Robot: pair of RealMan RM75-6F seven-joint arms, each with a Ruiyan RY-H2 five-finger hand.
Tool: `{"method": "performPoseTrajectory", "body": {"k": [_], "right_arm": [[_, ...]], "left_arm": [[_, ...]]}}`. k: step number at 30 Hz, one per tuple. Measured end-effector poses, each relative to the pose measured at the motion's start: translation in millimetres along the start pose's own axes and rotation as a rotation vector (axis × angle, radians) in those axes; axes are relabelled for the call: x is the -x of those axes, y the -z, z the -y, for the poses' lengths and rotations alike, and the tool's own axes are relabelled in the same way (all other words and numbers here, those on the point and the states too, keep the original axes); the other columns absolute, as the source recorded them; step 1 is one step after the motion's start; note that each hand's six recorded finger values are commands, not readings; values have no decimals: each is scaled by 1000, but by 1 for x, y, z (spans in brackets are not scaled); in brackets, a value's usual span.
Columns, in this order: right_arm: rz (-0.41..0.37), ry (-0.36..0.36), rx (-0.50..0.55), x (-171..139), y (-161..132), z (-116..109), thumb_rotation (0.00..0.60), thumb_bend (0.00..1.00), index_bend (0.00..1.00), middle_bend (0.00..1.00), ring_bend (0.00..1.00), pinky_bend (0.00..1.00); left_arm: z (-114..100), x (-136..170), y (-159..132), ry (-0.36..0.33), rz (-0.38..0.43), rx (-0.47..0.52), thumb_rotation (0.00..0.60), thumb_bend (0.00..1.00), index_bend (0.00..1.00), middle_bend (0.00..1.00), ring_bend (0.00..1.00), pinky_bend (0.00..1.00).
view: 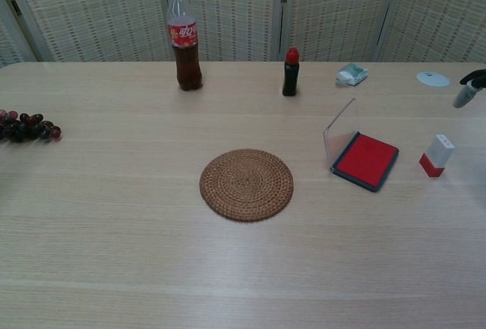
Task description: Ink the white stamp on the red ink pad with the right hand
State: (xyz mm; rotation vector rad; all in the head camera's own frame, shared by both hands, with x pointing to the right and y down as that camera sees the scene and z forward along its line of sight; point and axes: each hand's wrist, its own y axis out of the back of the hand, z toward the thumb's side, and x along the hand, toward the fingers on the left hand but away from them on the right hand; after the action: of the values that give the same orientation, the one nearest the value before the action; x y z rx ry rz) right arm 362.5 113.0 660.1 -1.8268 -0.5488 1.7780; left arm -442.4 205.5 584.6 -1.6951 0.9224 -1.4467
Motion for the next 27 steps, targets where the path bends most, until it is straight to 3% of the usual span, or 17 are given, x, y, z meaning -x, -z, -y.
{"method": "performPoseTrajectory", "body": {"k": [7, 27], "right_arm": [[-10, 11, -11, 4, -3, -2, 600, 248, 192, 0, 0, 0], [4, -53, -45, 28, -7, 19, 600, 305, 235, 0, 0, 0]], "left_arm": [[-1, -1, 0, -4, 5, 4, 600, 364, 0, 0, 0, 0], [-5, -2, 2, -14, 10, 26, 600, 364, 0, 0, 0, 0]]}}
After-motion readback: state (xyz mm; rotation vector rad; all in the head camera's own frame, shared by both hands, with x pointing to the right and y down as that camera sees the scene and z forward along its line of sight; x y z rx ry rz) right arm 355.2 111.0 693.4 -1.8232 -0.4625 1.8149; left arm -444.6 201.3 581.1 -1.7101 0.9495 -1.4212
